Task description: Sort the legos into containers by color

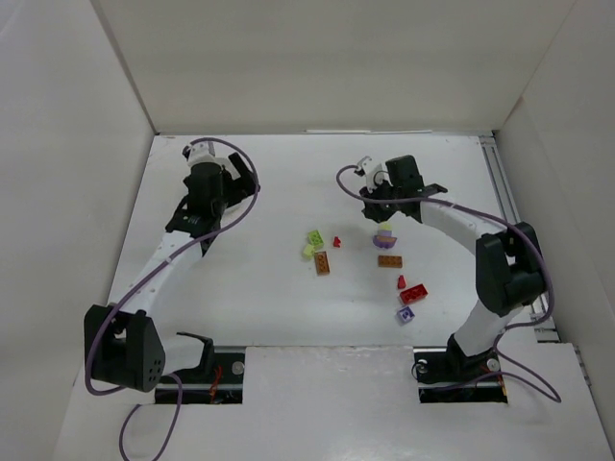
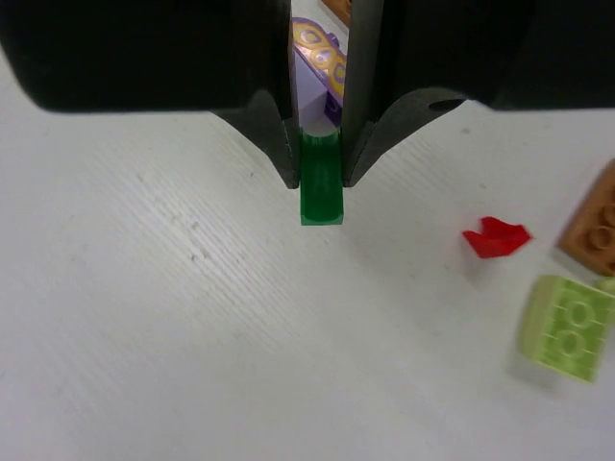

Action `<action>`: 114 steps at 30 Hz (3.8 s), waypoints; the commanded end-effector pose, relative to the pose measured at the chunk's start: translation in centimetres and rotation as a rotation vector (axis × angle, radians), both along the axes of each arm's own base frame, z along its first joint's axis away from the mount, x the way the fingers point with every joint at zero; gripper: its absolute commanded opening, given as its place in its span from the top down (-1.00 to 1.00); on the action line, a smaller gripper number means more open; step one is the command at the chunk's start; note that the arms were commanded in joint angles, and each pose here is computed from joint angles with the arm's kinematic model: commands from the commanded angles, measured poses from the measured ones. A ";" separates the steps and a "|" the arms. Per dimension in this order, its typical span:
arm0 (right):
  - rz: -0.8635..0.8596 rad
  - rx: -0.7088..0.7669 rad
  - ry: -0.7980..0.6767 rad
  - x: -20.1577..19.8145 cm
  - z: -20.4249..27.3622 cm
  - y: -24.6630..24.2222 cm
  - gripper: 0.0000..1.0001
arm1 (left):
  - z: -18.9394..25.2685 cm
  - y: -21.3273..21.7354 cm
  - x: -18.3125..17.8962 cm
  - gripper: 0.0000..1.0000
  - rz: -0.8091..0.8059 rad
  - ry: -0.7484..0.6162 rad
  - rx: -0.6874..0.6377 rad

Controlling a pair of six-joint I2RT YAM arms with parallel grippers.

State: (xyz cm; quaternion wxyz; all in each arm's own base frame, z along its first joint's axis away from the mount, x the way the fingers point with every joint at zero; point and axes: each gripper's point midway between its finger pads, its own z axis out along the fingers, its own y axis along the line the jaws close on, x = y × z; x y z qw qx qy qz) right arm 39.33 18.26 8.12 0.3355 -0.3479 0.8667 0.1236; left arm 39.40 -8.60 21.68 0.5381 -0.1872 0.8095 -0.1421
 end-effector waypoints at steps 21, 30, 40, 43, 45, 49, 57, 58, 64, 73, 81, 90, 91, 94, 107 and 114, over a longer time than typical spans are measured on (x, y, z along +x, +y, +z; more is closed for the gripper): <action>0.426 0.352 -0.552 -6.6 15.8 12.6 0.81 | 2.6 -17.6 -6.8 -0.66 -0.922 -0.120 -0.306; 0.445 0.360 -0.562 -7.0 16.4 13.7 0.79 | 2.5 -18.9 -8.4 -0.39 -1.028 -0.128 -0.296; 0.468 0.367 -0.583 -7.2 17.1 14.6 0.79 | 2.2 -20.0 -8.9 0.10 -1.055 -0.114 -0.299; 0.478 0.375 -0.590 -7.5 17.6 15.0 0.76 | 1.9 -20.0 -8.8 0.10 -1.054 -0.104 -0.300; 0.484 0.369 -0.597 -7.5 17.6 15.0 0.76 | 1.9 -20.0 -8.8 0.14 -1.054 -0.104 -0.300; 0.484 0.369 -0.597 -7.5 17.6 15.0 0.76 | 1.6 -20.5 -9.0 0.52 -1.072 -0.092 -0.304; 0.468 0.392 -0.630 -7.1 18.6 15.2 0.71 | 1.6 -20.6 -9.3 1.00 -1.091 -0.090 -0.310; 0.468 0.392 -0.630 -7.1 18.6 15.2 0.71 | 1.6 -20.6 -9.3 1.00 -1.091 -0.090 -0.310; 0.459 0.394 -0.598 -7.0 17.7 15.4 0.15 | 2.8 -19.4 -7.9 1.00 -0.959 -0.133 -0.278; 0.400 0.352 -0.572 -6.6 16.7 14.4 -0.98 | 2.2 -11.5 -2.7 1.00 -0.482 -0.086 -0.071; 0.236 0.271 -0.547 -4.7 14.6 11.1 -0.98 | 0.9 0.0 2.0 1.00 0.004 -0.002 0.038; 0.118 0.189 -0.485 -2.9 12.3 7.0 -0.98 | -1.2 5.5 3.5 1.00 0.273 0.100 0.163; 0.105 0.185 -0.486 -2.6 12.3 6.5 -0.98 | -1.2 5.7 3.6 1.00 0.284 0.109 0.173; 0.080 0.157 -0.448 -2.0 10.8 5.4 -0.98 | -2.4 6.7 4.2 1.00 0.322 0.149 0.187; 0.070 0.135 -0.364 -1.9 7.7 4.5 -0.98 | -3.7 6.8 5.6 1.00 0.351 0.157 0.197; 0.070 0.135 -0.364 -2.3 7.8 4.3 -0.98 | -3.5 7.0 5.6 0.67 0.364 0.158 0.196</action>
